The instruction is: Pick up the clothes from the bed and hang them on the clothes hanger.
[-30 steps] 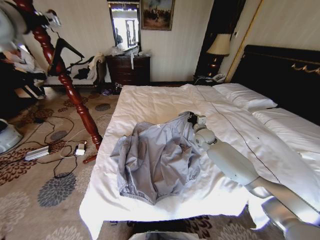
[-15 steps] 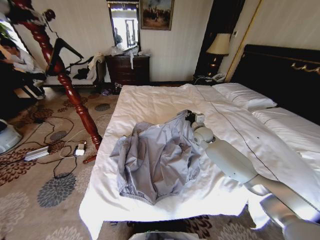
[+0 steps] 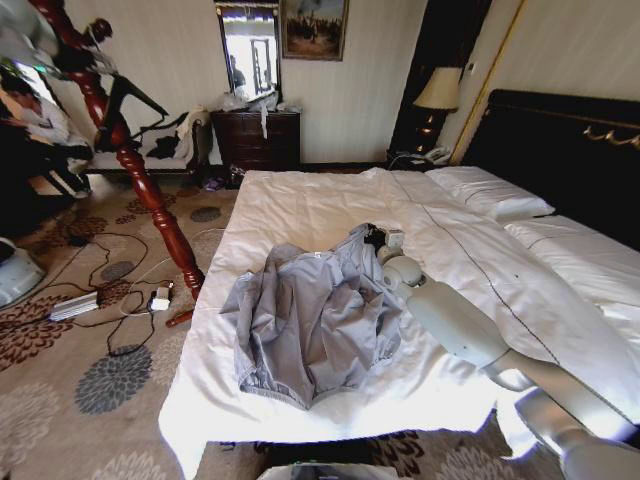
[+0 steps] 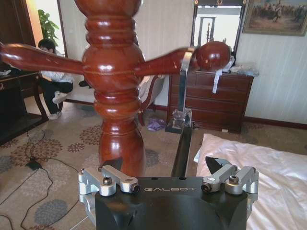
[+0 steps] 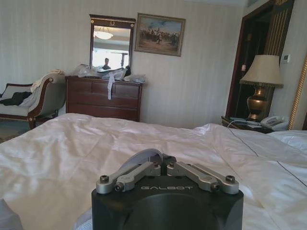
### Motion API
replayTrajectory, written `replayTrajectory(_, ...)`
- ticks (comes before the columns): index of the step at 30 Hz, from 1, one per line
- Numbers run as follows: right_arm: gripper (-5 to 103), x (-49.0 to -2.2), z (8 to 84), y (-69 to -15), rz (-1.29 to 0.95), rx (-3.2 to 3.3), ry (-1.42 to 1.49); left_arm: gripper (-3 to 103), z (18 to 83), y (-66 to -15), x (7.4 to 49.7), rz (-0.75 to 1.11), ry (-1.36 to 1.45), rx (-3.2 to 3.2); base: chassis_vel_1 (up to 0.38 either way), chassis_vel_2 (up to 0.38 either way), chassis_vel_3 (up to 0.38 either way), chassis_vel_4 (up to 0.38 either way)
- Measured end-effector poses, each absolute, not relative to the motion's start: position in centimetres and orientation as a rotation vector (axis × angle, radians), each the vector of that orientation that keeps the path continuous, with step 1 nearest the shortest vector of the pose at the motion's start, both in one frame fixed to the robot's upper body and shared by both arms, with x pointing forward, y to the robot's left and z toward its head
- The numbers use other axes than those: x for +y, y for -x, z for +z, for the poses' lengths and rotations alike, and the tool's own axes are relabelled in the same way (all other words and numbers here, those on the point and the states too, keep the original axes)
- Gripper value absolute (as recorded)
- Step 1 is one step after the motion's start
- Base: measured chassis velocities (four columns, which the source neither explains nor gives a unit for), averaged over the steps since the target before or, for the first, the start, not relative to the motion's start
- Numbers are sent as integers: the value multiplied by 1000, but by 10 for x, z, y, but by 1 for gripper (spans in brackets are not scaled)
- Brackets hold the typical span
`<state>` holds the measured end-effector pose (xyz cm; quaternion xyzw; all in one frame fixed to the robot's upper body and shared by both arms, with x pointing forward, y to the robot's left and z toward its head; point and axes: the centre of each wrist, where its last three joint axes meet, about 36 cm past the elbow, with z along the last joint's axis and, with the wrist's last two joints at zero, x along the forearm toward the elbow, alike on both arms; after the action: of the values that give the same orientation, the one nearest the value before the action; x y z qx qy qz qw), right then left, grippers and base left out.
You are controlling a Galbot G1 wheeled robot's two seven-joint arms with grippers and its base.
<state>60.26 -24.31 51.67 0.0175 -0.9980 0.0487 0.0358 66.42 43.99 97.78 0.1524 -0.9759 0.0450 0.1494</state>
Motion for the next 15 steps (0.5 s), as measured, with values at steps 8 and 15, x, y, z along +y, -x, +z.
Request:
replayTrajectory(8, 0, -245, 517, -602, 155, -3068, -60, 99, 968, -684, 440, 201, -373, -2791, 0, 0, 0, 0)
replayTrajectory(15, 0, -246, 512, -599, 156, -3064, -57, 88, 965, -692, 441, 226, -376, -2783, 0, 0, 0, 0)
